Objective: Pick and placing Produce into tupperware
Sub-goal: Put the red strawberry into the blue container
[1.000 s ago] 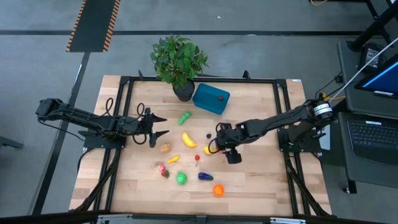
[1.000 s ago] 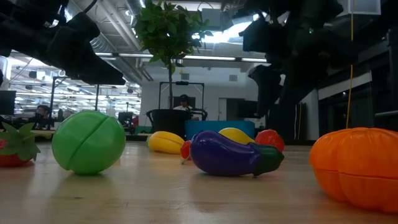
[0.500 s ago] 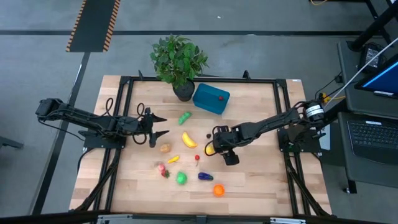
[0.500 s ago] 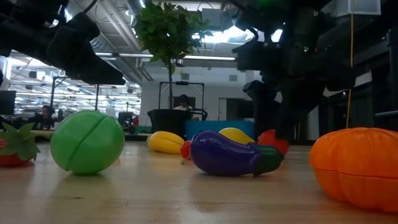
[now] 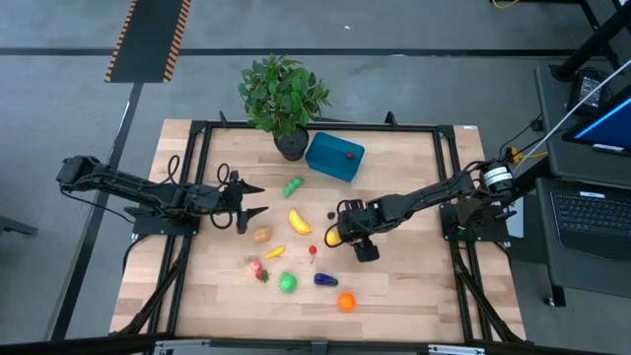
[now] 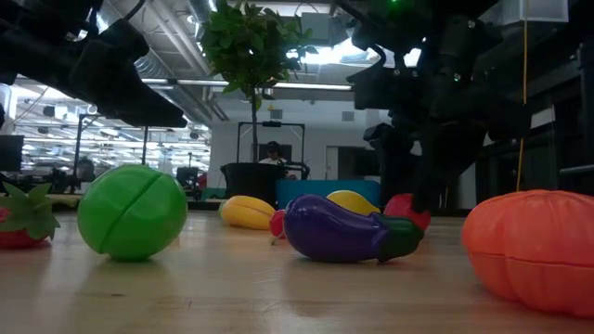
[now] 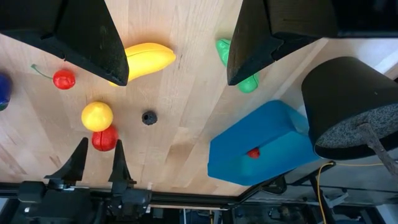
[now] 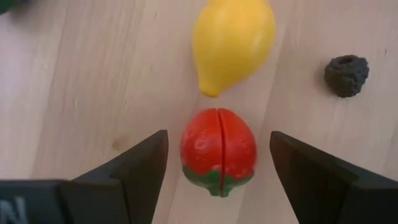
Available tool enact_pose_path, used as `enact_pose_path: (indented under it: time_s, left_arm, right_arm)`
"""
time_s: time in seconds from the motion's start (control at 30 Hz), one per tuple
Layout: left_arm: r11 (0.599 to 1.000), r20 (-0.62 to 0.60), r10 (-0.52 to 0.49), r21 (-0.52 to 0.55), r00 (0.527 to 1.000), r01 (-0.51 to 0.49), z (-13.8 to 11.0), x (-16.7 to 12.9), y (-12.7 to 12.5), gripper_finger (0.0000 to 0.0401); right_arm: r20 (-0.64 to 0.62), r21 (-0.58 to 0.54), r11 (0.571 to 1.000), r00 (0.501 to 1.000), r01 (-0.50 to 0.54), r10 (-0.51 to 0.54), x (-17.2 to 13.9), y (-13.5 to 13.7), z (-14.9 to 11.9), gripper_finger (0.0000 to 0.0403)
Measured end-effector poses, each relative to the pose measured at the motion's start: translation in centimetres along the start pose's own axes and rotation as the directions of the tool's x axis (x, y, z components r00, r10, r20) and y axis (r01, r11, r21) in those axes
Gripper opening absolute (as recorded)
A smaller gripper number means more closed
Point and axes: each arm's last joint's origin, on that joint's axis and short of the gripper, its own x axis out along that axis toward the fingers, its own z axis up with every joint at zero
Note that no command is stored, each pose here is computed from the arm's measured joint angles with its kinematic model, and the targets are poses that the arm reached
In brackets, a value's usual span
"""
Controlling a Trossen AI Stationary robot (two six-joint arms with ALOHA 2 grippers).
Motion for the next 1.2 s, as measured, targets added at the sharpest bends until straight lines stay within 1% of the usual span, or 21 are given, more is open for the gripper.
enact_pose_path:
  time_s: [0.2, 0.4, 0.63, 0.9, 1.03, 1.2]
  left_arm:
    - [1.000, 0.000, 0.000, 0.000, 1.000, 0.000, 0.0, 0.0, 0.0, 0.0265]
    - [1.000, 0.000, 0.000, 0.000, 1.000, 0.000, 0.0, 0.0, 0.0, 0.0265]
    - [1.000, -0.001, 0.000, 0.000, 1.000, 0.000, 0.0, 0.0, 0.0, 0.0265]
    - [1.000, -0.002, 0.001, 0.000, 1.000, -0.001, 0.0, 0.0, 0.0, 0.0265]
    - [1.000, -0.001, 0.000, 0.000, 1.000, 0.000, 0.0, 0.0, 0.0, 0.0265]
    - [1.000, -0.001, 0.000, 0.000, 1.000, 0.000, 0.0, 0.0, 0.0, 0.0265]
  right_arm:
    - [-0.009, 0.012, 1.000, 1.000, -0.001, 0.001, 0.4, 0.0, -0.4, 0.0282]
    - [0.009, 0.020, 1.000, 1.000, 0.001, -0.001, 1.1, 0.0, -0.1, 0.0282]
    - [-0.030, 0.026, 1.000, 1.000, 0.001, 0.000, 2.0, -0.1, -0.5, 0.0282]
    - [-0.028, 0.025, 1.000, 1.000, 0.001, 0.000, 2.1, -0.1, -0.4, 0.0280]
    - [-0.028, 0.025, 1.000, 1.000, 0.001, 0.000, 2.1, -0.1, -0.5, 0.0256]
    - [-0.028, 0.026, 1.000, 1.000, 0.001, 0.000, 2.1, -0.1, -0.4, 0.0202]
